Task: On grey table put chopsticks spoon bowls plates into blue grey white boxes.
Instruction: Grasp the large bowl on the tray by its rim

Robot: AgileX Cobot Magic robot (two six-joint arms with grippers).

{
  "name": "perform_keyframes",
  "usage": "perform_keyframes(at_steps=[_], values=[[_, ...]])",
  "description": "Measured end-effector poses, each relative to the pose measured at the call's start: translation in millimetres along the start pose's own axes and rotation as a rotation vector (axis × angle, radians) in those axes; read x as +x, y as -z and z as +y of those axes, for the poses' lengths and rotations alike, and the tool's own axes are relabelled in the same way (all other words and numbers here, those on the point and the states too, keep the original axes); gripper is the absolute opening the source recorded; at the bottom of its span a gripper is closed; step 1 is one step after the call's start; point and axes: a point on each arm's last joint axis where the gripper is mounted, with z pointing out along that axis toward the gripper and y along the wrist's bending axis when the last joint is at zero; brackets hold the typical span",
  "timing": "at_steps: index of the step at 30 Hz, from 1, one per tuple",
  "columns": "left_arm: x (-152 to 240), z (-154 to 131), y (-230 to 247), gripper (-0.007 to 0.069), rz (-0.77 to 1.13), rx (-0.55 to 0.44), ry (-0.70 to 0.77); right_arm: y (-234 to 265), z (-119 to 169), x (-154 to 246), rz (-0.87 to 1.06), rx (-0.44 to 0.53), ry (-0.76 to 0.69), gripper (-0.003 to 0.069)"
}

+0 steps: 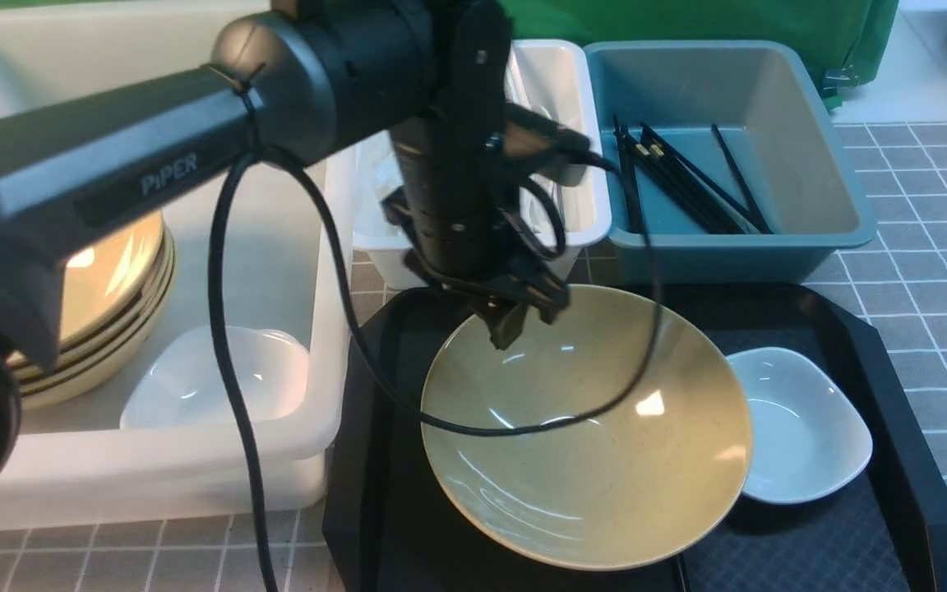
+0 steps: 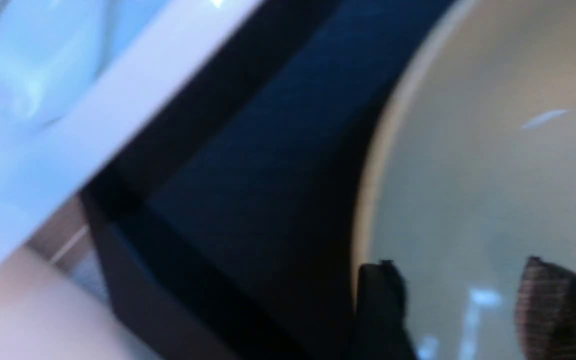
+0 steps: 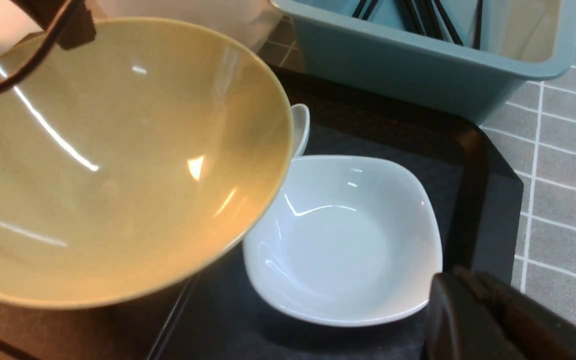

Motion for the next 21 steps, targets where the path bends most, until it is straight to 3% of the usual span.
perform_keyframes(at_steps=[4,7,11,14,17,21], values=[[-3,7,-23,0.0466,0.035,-0.001,0.017,0,0,0,-0.001,0.001,0.000,0.0034],[-4,8,-41,0.0450,0.072,0.006,0.018,0,0,0,-0.003,0.001,-0.001,0.0034],[-4,8,-61,0.0296,0.112,0.028,0.024,0,0,0,-0.002,0.001,-0.001,0.0034],[-5,4,-51,0.0148,0.095,0.060,0.028,0,0,0,-0.002,0.001,-0.001,0.0037],[-4,3,-41,0.0103,0.081,0.080,0.018,0,0,0,-0.002,0.001,-0.001,0.0037],[-2,3,-9,0.0008,-0.002,0.180,-0.020,0,0,1,0.000,0.001,-0.002,0.0039]])
